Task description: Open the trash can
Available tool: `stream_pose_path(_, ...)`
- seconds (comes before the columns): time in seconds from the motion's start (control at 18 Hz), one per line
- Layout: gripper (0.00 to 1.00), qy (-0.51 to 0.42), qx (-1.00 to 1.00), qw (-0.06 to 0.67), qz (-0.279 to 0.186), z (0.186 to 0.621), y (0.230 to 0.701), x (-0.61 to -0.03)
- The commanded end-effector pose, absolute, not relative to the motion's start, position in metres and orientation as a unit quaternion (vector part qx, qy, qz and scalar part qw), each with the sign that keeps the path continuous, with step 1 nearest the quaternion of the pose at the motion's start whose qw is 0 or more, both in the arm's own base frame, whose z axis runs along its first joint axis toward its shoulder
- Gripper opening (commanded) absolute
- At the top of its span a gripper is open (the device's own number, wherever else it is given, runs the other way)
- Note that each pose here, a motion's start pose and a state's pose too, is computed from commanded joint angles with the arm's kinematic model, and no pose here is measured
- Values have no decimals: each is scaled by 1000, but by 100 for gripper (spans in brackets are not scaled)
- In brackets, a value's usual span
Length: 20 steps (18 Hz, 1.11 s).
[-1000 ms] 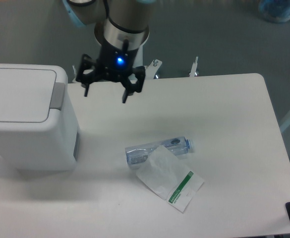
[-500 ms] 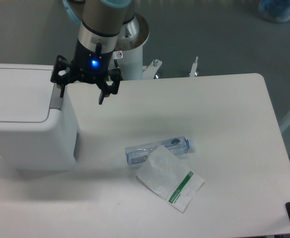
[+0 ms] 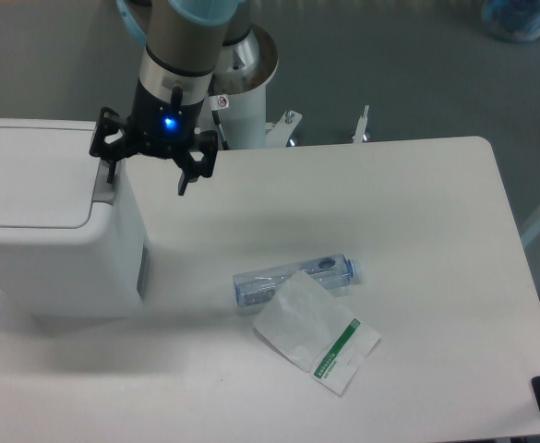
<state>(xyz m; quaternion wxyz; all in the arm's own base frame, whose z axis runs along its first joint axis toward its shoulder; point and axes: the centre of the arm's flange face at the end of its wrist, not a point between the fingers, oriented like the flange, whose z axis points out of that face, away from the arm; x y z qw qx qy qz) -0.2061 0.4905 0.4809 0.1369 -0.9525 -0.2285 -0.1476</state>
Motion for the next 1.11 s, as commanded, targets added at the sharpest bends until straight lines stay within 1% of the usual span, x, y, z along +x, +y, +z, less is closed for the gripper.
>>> stream_pose_path(0.28, 100, -229, -953, 136, -148, 473, 491, -207)
stream_pose_path(0.78, 100, -226, -952, 145, -143, 484, 497, -212)
stream_pose_path(0.94, 100, -222, -953, 157, -130, 499, 499, -216)
stream_pose_path(1.11, 100, -219, -958, 156, -101, 508, 508, -232)
